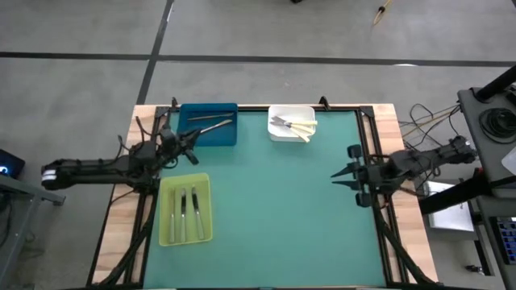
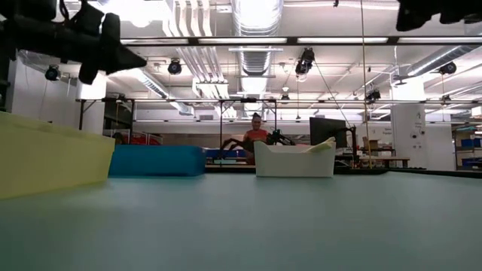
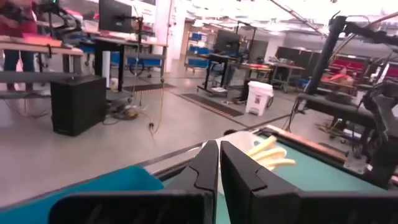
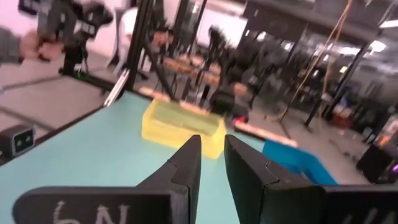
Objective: Sort silverware by color (type)
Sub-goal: Return to Home Position
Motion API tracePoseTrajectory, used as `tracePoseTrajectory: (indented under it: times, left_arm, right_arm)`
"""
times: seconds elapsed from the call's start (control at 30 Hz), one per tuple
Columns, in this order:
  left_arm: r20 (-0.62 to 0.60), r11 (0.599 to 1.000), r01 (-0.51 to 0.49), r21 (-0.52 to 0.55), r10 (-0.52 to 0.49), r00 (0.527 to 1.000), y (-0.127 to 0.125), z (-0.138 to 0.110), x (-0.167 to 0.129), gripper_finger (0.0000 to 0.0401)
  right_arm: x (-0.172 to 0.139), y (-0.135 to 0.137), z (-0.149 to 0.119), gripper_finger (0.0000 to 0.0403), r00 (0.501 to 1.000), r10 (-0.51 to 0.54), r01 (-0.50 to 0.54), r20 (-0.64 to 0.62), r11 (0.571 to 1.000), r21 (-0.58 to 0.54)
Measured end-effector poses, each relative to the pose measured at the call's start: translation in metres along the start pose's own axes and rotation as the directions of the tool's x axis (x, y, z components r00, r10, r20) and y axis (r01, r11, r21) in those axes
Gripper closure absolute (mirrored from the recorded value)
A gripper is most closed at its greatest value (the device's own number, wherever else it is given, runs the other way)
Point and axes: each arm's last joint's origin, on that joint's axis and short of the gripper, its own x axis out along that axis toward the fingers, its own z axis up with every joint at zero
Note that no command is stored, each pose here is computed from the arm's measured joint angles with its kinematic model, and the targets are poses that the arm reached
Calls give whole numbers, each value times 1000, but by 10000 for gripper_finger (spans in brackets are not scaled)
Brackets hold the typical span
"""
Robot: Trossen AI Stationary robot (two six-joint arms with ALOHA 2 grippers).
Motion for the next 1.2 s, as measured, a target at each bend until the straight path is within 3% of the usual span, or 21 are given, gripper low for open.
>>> tracePoseTrajectory:
  times: [0.27, 0.4, 0.6, 0.87, 1.0, 1.1, 1.2]
  left_arm:
    - [-43, 999, -53, -6, 53, 998, 9, -19, -8, 401]
    - [-113, 984, -101, 146, 118, 987, 14, -25, -11, 401]
    - [-102, 938, -347, 25, 347, 932, 24, -29, -17, 401]
    - [-137, 934, -357, 10, 355, 925, 29, -33, -23, 401]
    - [-209, 961, -275, 12, 272, 939, 29, -38, -26, 401]
    - [-281, 994, -109, 26, 112, 953, 26, -41, -27, 401]
    - [-308, 999, 28, 28, -19, 951, 22, -41, -28, 401]
  right_arm:
    - [-34, -2, -9, 340, 983, -74, 76, 168, 997, -7]
    - [-34, 0, -16, 340, 992, -70, 73, 101, 997, -22]
    - [-31, 0, -18, 340, 993, -94, 97, 67, 994, -43]
    - [-33, 0, -21, 340, 992, -100, 105, 81, 993, -59]
    - [-32, 0, -22, 340, 991, -115, 119, 67, 991, -61]
    - [-32, 0, -22, 339, 991, -116, 120, 72, 991, -60]
    - [-32, 0, -22, 339, 991, -116, 120, 72, 991, -59]
